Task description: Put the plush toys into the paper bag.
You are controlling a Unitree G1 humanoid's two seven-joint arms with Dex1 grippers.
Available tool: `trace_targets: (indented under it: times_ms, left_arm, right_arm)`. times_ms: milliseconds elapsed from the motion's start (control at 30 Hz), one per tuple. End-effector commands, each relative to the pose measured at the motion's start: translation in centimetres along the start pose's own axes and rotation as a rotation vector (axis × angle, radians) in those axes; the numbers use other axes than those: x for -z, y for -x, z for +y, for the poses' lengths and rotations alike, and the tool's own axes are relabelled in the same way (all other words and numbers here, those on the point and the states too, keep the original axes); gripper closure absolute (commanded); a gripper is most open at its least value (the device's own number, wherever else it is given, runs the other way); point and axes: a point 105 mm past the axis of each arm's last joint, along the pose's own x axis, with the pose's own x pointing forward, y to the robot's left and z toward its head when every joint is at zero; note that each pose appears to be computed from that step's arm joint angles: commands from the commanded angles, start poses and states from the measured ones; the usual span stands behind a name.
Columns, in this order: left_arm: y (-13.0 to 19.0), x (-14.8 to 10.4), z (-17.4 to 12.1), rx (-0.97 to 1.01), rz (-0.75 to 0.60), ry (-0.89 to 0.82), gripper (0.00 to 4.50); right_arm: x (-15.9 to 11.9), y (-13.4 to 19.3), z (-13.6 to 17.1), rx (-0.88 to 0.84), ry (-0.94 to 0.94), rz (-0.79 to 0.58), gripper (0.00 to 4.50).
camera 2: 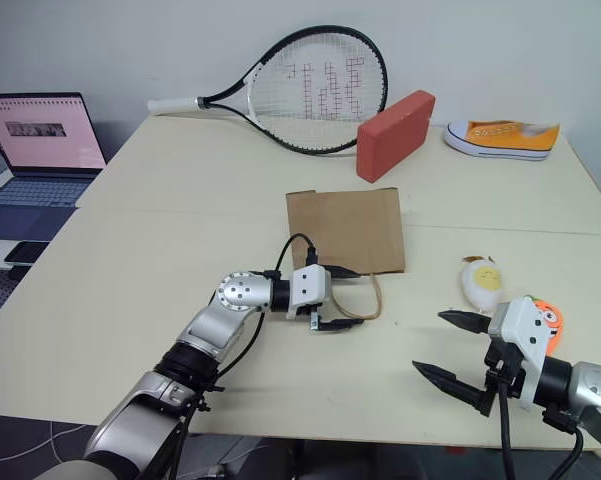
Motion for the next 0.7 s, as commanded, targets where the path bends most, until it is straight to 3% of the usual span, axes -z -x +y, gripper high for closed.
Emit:
trace_targets:
  times_ms: [33, 133, 500, 700]
  left_arm:
    - [-0.2, -0.9, 0.9, -0.015, -0.017, -0.067, 0.22]
    - [-0.3, -0.7, 1.0, -0.011, -0.015, -0.077, 0.94]
    - [-0.5, -1.5, 0.2, 0.047, -0.074, -0.02, 4.41]
    - [-0.2, -4.7, 0.3, 0.051, -0.2, 0.114, 4.46]
  right_arm:
    - [-0.9, -0.2, 0.6, -0.013, 0.024, -0.03, 0.0]
    - [-0.8, -0.5, 1.0, -0.023, 0.019, -0.034, 0.0]
    - [-0.8, -1.2, 1.4, -0.031, 0.016, -0.041, 0.0]
    - [-0.3, -1.7, 1.2, -0.002, 0.008, -0.035, 0.0]
